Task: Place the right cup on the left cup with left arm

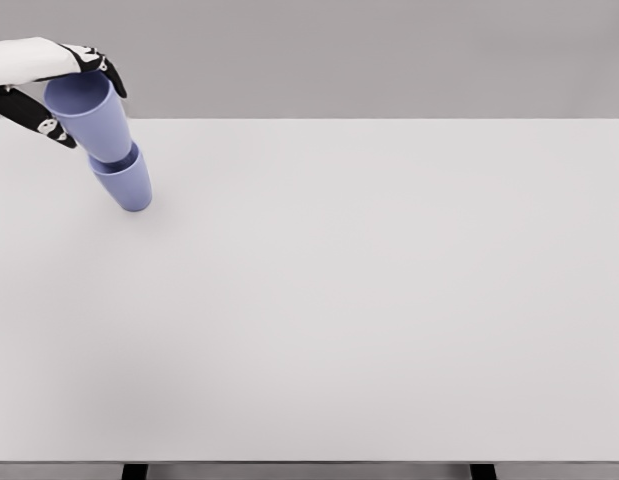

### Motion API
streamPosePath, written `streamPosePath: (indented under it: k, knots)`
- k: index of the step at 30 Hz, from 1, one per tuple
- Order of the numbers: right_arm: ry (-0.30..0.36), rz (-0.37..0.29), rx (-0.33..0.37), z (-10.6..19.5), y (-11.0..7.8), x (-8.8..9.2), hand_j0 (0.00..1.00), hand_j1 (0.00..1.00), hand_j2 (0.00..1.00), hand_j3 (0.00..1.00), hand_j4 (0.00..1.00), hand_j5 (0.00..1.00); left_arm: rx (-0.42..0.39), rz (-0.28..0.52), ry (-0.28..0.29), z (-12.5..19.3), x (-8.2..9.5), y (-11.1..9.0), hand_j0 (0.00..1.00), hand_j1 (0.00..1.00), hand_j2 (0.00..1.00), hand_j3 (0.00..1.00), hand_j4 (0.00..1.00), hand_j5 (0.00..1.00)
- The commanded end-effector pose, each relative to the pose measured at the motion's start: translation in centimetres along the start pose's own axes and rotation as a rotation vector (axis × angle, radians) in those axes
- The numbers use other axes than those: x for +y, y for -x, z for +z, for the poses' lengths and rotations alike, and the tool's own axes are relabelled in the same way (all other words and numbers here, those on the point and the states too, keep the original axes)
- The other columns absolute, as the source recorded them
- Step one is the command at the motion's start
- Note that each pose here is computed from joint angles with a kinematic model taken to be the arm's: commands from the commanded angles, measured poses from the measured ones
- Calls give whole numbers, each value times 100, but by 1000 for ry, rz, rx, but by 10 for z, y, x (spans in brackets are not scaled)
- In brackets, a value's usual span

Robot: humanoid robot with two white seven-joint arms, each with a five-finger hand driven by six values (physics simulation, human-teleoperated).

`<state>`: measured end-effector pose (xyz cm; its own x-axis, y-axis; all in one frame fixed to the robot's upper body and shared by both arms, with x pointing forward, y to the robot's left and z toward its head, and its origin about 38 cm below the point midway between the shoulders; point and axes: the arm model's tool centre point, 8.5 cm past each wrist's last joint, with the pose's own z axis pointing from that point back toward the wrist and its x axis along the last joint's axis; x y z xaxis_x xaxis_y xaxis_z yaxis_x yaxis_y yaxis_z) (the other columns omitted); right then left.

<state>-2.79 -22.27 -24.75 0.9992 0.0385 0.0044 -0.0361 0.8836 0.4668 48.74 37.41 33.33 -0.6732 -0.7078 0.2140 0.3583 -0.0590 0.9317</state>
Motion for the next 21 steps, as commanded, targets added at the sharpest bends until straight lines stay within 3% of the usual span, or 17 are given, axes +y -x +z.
streamPosePath:
  k: [1, 9, 21]
  knots:
    - [-1, 1, 0, 0, 0, 0, 100, 100, 100, 100, 100, 100, 34, 30, -9, 0, -2, 12, 39, 39, 39, 39, 39, 39]
    - [-1, 1, 0, 0, 0, 0, 100, 100, 100, 100, 100, 100, 87, 86, -19, -14, -7, 33, 40, 40, 40, 40, 40, 40]
    - [-1, 1, 0, 0, 0, 0, 100, 100, 100, 100, 100, 100, 96, 95, 7, -20, -18, 37, 40, 40, 40, 40, 40, 40]
